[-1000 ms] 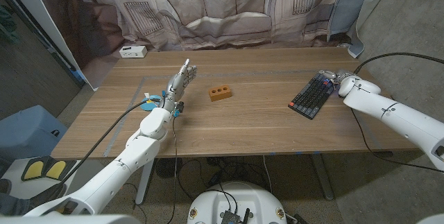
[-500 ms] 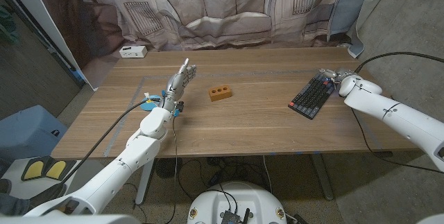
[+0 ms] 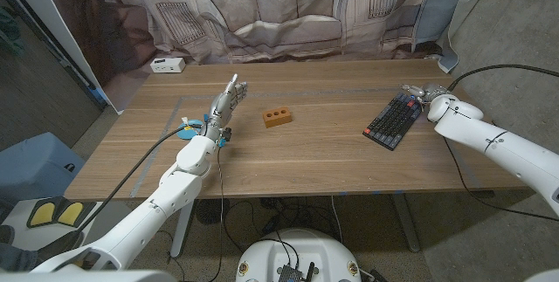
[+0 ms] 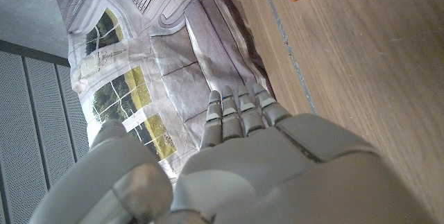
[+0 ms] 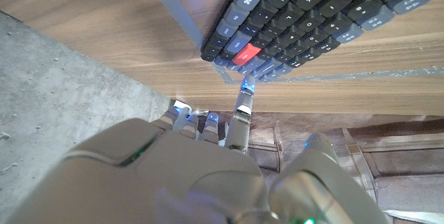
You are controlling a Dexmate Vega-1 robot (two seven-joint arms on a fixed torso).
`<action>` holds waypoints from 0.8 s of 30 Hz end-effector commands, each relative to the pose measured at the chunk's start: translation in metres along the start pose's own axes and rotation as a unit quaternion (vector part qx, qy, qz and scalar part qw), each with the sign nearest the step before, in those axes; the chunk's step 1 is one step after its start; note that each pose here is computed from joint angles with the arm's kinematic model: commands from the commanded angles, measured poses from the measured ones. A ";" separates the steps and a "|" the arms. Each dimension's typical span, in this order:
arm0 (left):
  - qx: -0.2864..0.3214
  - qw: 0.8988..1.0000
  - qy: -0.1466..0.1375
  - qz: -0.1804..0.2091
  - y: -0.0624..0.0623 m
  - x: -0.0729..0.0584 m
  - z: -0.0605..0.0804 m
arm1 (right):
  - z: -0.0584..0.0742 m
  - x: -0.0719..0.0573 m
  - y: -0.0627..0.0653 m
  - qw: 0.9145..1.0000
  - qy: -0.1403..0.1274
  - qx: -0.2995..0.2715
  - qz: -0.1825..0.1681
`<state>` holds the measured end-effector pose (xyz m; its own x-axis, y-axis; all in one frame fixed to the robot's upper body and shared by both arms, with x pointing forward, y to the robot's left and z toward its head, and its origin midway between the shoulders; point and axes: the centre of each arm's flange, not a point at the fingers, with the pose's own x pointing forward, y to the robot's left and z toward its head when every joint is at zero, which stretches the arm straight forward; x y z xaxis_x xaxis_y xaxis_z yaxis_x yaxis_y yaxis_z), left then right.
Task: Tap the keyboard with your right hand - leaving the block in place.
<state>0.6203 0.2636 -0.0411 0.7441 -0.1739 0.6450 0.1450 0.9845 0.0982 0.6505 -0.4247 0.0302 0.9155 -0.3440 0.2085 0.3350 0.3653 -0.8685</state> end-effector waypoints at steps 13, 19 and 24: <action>-0.001 1.000 0.003 -0.002 0.000 -0.002 -0.001 | -0.001 -0.015 -0.001 0.999 -0.028 0.019 -0.020; -0.001 1.000 0.002 -0.003 0.000 -0.003 -0.001 | 0.000 -0.019 -0.002 0.999 -0.037 0.024 -0.026; 0.000 1.000 0.000 -0.002 0.000 -0.004 0.000 | 0.002 -0.021 -0.002 0.998 -0.051 0.038 -0.026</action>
<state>0.6185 0.2635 -0.0431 0.7442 -0.1781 0.6438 0.1495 0.9838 0.0994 0.6357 -0.4203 0.0282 0.9116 -0.3097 0.2704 0.3805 0.3859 -0.8404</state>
